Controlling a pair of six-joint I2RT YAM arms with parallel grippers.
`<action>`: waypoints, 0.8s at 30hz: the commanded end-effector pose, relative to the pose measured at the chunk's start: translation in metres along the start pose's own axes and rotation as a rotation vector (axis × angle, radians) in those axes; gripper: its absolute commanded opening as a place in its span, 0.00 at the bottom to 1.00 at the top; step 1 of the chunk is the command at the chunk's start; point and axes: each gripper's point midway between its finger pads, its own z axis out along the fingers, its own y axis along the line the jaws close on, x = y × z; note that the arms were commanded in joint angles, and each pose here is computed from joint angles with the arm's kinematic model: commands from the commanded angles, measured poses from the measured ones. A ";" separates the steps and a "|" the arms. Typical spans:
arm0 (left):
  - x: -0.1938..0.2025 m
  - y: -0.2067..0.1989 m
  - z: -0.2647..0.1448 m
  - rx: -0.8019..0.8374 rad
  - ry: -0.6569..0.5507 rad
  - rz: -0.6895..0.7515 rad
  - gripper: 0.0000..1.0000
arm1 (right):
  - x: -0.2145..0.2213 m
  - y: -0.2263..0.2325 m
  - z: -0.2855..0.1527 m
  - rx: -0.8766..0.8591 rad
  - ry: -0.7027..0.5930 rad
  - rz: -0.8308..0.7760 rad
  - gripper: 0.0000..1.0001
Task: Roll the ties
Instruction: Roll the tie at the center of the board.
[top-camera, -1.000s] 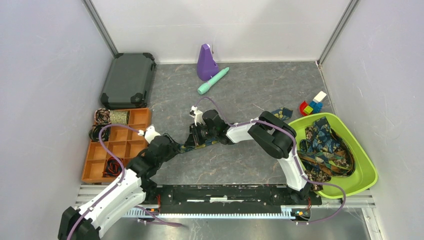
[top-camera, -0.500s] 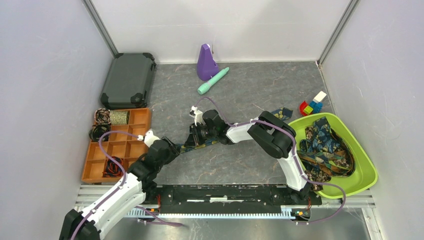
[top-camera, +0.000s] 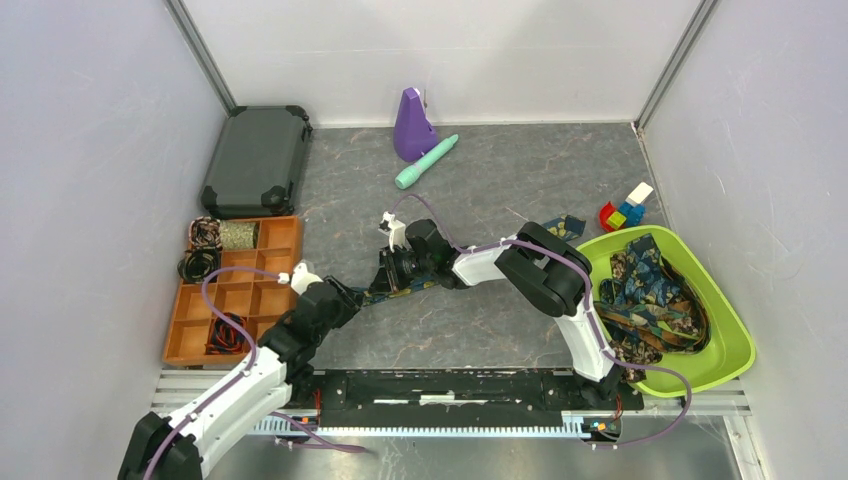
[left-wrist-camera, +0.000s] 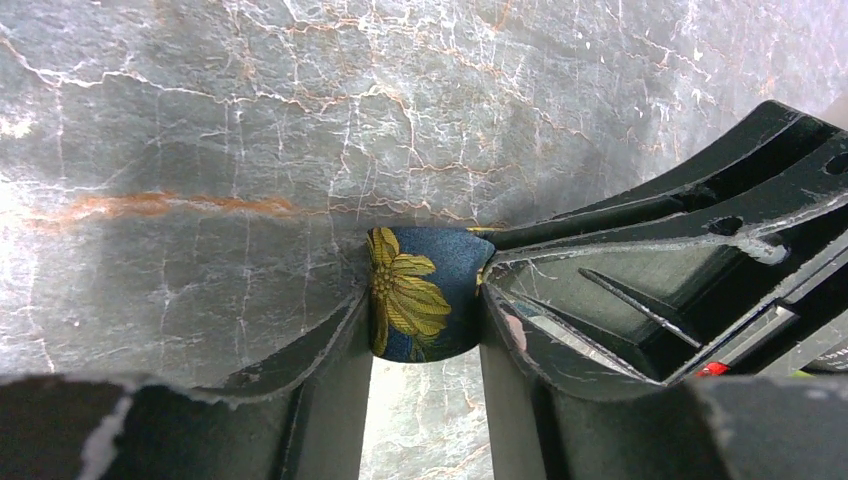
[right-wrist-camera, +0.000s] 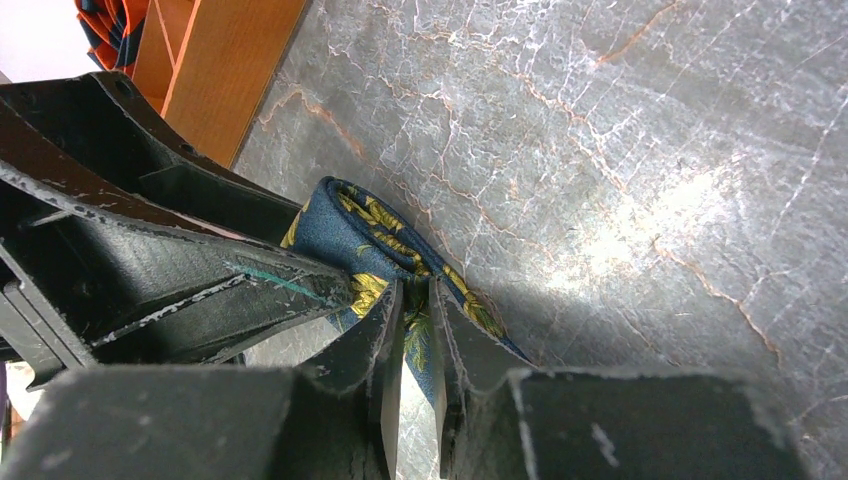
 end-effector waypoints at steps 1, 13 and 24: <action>-0.002 -0.006 0.003 0.029 -0.015 -0.039 0.44 | 0.023 -0.024 0.001 0.069 0.060 0.011 0.20; -0.006 -0.008 0.003 0.005 -0.017 -0.013 0.56 | 0.014 -0.022 0.001 0.081 0.061 -0.010 0.19; -0.017 0.003 -0.002 -0.046 -0.071 -0.010 0.63 | 0.018 -0.025 0.003 0.086 0.065 -0.003 0.19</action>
